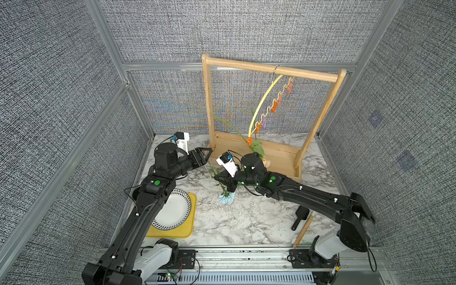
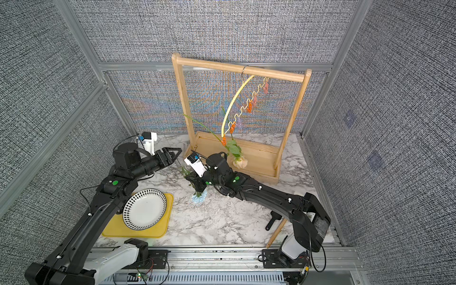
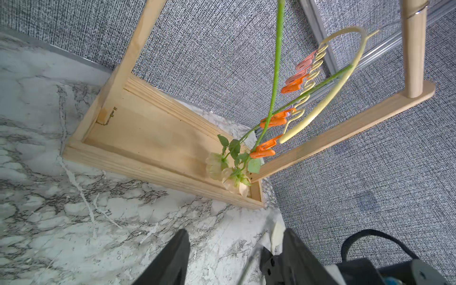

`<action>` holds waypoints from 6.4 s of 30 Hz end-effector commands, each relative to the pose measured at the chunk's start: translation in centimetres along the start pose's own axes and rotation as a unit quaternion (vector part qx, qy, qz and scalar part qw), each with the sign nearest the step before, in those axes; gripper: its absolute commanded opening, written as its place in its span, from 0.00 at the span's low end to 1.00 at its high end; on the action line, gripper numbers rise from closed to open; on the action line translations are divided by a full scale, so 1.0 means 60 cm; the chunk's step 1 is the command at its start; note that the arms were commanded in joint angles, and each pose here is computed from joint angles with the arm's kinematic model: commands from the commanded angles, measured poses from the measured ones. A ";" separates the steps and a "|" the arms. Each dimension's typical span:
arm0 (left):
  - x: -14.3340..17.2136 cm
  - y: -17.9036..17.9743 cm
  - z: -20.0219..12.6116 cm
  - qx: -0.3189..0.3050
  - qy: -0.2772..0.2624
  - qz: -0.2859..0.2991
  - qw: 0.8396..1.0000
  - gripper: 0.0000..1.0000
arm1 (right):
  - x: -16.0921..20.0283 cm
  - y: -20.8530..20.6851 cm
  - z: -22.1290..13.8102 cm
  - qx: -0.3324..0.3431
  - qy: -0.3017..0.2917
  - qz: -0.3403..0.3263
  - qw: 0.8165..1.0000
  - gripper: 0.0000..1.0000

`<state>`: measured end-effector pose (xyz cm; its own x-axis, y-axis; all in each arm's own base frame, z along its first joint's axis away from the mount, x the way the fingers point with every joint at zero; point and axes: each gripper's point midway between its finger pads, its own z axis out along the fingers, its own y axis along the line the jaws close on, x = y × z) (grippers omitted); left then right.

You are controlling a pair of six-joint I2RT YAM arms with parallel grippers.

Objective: Dry the flowers on a clothes hanger
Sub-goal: Pick up the flower at the center of the board, then open the clamp at the hanger.

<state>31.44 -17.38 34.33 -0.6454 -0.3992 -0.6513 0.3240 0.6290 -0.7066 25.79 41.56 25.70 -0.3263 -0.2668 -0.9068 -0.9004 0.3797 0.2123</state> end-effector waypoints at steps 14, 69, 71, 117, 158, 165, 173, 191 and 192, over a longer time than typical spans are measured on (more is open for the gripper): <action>0.028 -0.005 -0.003 -0.011 0.083 0.059 0.995 0.30 | -0.004 -0.005 -0.012 0.012 -0.007 -0.017 1.000 0.00; -0.020 0.105 0.097 -0.078 -0.035 0.136 0.987 0.02 | -0.046 -0.052 -0.192 0.125 -0.078 -0.108 0.983 0.48; -0.032 0.107 0.107 -0.086 -0.040 0.169 0.981 0.02 | -0.050 -0.077 -0.222 0.168 -0.088 -0.119 0.975 0.50; -0.150 0.047 0.394 0.026 -0.160 0.182 0.970 0.02 | -0.147 -0.452 -0.347 0.277 -0.084 -0.261 0.921 0.71; -0.093 -0.003 0.544 0.125 -0.113 0.050 0.984 0.02 | -0.158 -0.508 -0.238 0.239 -0.092 -0.246 0.935 0.58; -0.086 -0.008 0.547 0.132 -0.105 0.045 0.985 0.02 | -0.166 -0.514 -0.240 0.248 -0.106 -0.238 0.933 0.55; -0.086 -0.019 0.551 0.135 -0.093 0.045 0.985 0.02 | -0.180 -0.515 -0.238 0.259 -0.127 -0.229 0.930 0.55; -0.085 -0.034 0.545 0.151 -0.085 0.050 0.984 0.02 | -0.192 -0.506 -0.249 0.290 -0.140 -0.227 0.919 0.52; -0.085 -0.034 0.546 0.152 -0.086 0.048 0.984 0.02 | -0.192 -0.505 -0.248 0.290 -0.140 -0.226 0.919 0.52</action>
<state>57.07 -38.28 29.15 -0.4957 -0.4710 -0.7297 0.5596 0.4692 -0.6831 52.63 20.00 34.07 0.1819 -0.3254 -0.9279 -0.6088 0.7037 -0.3661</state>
